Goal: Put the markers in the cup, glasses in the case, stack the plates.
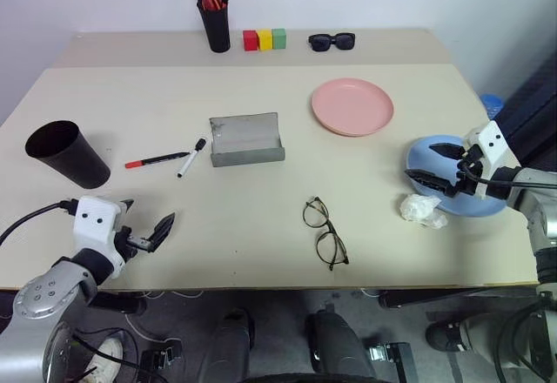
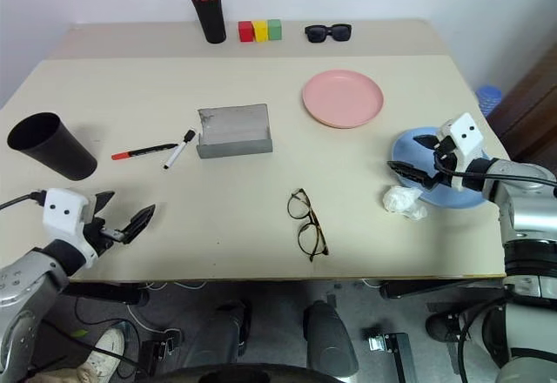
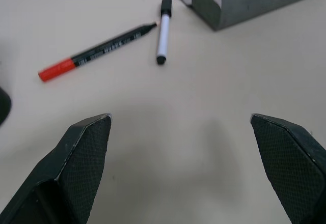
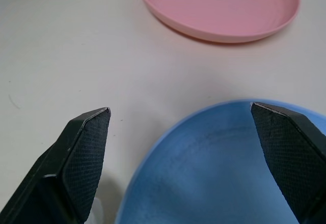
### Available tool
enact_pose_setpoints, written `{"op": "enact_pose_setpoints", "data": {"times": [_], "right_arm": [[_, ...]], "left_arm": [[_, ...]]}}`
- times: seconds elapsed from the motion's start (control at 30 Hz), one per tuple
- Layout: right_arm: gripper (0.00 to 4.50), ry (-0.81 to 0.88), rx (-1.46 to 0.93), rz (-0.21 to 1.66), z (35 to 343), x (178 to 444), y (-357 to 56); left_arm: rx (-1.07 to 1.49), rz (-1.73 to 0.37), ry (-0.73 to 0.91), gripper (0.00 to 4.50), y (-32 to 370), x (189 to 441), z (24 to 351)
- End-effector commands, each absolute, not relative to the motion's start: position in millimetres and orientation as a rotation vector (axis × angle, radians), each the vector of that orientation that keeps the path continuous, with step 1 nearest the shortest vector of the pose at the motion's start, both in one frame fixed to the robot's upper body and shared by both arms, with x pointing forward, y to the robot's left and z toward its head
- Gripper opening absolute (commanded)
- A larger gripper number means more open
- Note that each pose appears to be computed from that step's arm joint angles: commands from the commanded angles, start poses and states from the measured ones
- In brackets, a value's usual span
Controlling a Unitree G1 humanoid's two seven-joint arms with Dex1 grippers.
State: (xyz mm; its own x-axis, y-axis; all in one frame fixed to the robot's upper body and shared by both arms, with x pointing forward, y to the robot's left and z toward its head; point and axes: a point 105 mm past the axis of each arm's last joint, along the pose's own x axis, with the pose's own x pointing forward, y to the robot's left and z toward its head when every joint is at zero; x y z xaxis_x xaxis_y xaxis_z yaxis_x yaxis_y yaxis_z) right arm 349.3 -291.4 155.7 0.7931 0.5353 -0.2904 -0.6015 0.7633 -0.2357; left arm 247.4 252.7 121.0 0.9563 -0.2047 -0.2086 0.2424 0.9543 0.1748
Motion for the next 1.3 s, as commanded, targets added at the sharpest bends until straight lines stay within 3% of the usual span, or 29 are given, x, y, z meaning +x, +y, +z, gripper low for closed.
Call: {"op": "enact_pose_setpoints", "data": {"times": [0.03,0.47,0.63,0.87,1.07,1.3], "right_arm": [[4.50,0.166,-0.356,0.608,169.5,354.6,-293.7],[4.50,0.155,-0.359,0.610,164.3,359.3,-282.2],[4.50,0.109,-0.385,0.616,171.8,368.7,-261.7],[4.50,-0.005,-0.379,0.716,187.2,360.8,-204.1],[4.50,-0.012,-0.455,0.838,173.0,343.2,-135.1],[4.50,-0.048,-0.369,0.918,166.2,328.0,-77.0]], "left_arm": [[0.216,-0.226,0.163,4.49,246.1,248.7,127.6],[0.203,-0.204,0.158,4.49,229.8,255.4,126.9],[0.183,-0.161,0.131,4.49,229.6,277.1,132.6],[0.200,-0.202,0.153,4.49,204.8,310.0,133.5],[0.167,-0.099,0.248,4.49,215.6,337.5,133.3],[0.121,-0.106,0.380,4.49,205.3,360.4,153.3]]}}
